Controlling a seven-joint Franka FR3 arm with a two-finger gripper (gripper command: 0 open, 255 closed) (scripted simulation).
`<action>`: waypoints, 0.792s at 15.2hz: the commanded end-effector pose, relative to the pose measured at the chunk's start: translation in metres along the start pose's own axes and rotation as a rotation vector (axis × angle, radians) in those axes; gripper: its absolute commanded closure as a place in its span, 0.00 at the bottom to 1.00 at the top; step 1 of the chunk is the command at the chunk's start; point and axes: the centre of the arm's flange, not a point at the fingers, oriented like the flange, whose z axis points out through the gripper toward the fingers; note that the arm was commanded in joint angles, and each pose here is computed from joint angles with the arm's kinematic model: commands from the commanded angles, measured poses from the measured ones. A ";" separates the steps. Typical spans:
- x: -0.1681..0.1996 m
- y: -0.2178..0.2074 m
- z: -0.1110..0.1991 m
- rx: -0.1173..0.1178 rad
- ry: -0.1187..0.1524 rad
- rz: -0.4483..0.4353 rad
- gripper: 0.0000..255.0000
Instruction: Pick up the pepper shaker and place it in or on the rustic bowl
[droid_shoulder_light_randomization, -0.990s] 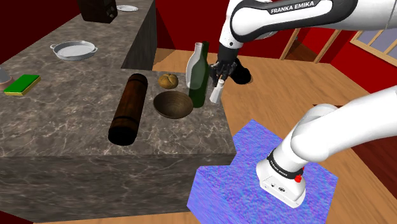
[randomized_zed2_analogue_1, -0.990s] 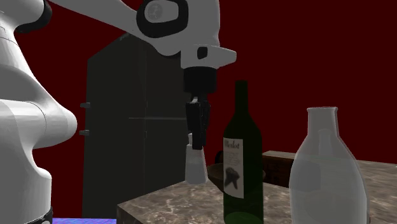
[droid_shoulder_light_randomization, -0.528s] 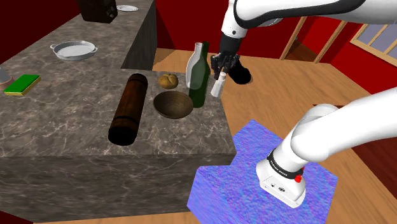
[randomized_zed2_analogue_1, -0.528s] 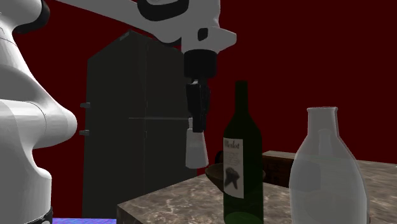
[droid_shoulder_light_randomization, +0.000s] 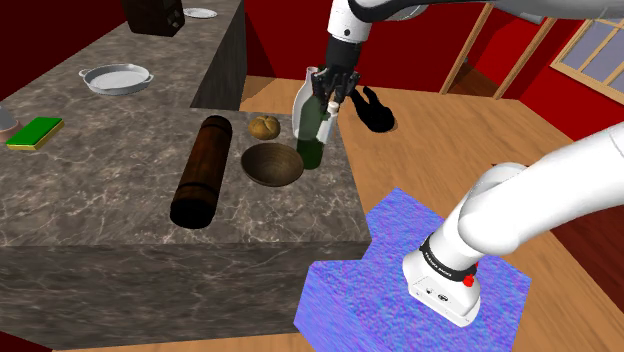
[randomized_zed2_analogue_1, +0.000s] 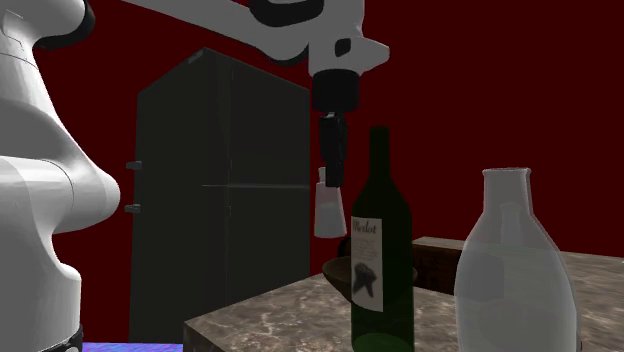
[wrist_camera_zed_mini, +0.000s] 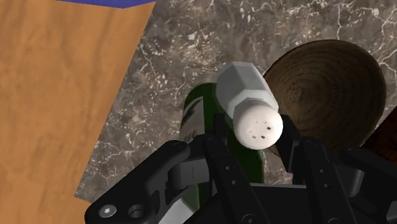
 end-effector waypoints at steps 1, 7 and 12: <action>0.008 -0.023 -0.005 0.001 0.000 0.001 1.00; 0.039 -0.094 -0.016 0.001 0.000 0.001 1.00; 0.057 -0.133 -0.017 0.001 0.000 0.001 1.00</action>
